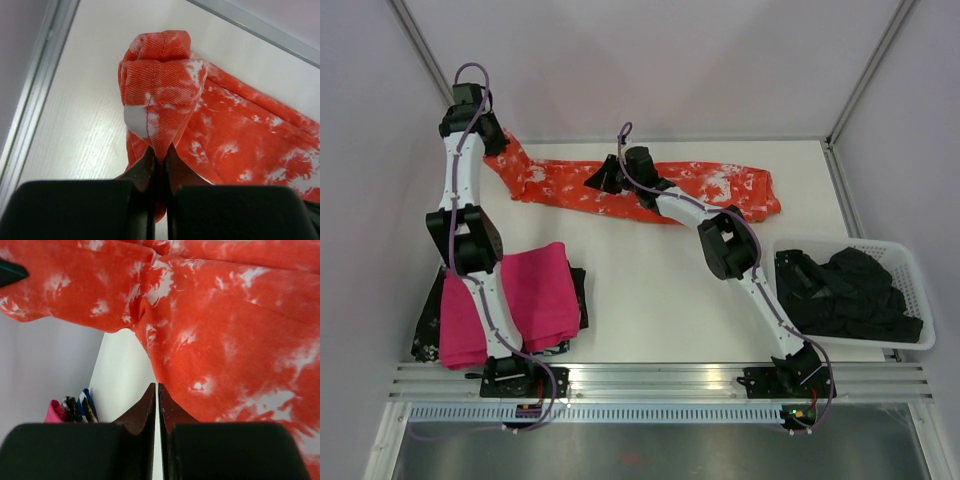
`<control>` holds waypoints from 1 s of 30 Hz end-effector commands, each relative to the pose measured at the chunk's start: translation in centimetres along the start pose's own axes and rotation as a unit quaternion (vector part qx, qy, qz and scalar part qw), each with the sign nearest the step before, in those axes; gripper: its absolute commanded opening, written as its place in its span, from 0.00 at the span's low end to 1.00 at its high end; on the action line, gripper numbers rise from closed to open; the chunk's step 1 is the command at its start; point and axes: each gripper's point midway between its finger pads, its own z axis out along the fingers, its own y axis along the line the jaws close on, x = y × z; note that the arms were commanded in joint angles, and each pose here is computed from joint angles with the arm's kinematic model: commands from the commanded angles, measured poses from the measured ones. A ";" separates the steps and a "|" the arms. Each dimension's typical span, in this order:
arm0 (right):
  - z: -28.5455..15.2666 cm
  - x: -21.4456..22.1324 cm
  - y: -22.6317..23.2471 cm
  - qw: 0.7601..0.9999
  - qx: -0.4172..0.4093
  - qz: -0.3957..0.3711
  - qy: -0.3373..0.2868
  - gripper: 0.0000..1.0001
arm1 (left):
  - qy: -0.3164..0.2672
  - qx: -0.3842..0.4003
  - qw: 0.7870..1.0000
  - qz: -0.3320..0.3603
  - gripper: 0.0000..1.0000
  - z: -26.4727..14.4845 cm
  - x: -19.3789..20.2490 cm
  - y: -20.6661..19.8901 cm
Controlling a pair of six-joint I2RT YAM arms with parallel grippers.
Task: Fold and stack the trousers
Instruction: Fold the trousers
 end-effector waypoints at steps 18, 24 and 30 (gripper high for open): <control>-30.6 -18.7 -9.7 0.930 0.353 -0.062 -0.080 0.70 | 0.042 0.104 0.993 0.047 0.02 -2.7 12.1 -25.4; -35.1 -16.8 -12.6 0.912 0.399 -0.065 -0.061 0.72 | 0.067 0.134 0.987 0.052 0.02 -2.0 16.7 -30.2; -35.2 -16.9 -13.8 0.908 0.409 -0.073 -0.051 0.73 | 0.107 0.155 0.981 0.051 0.02 -2.1 20.9 -33.0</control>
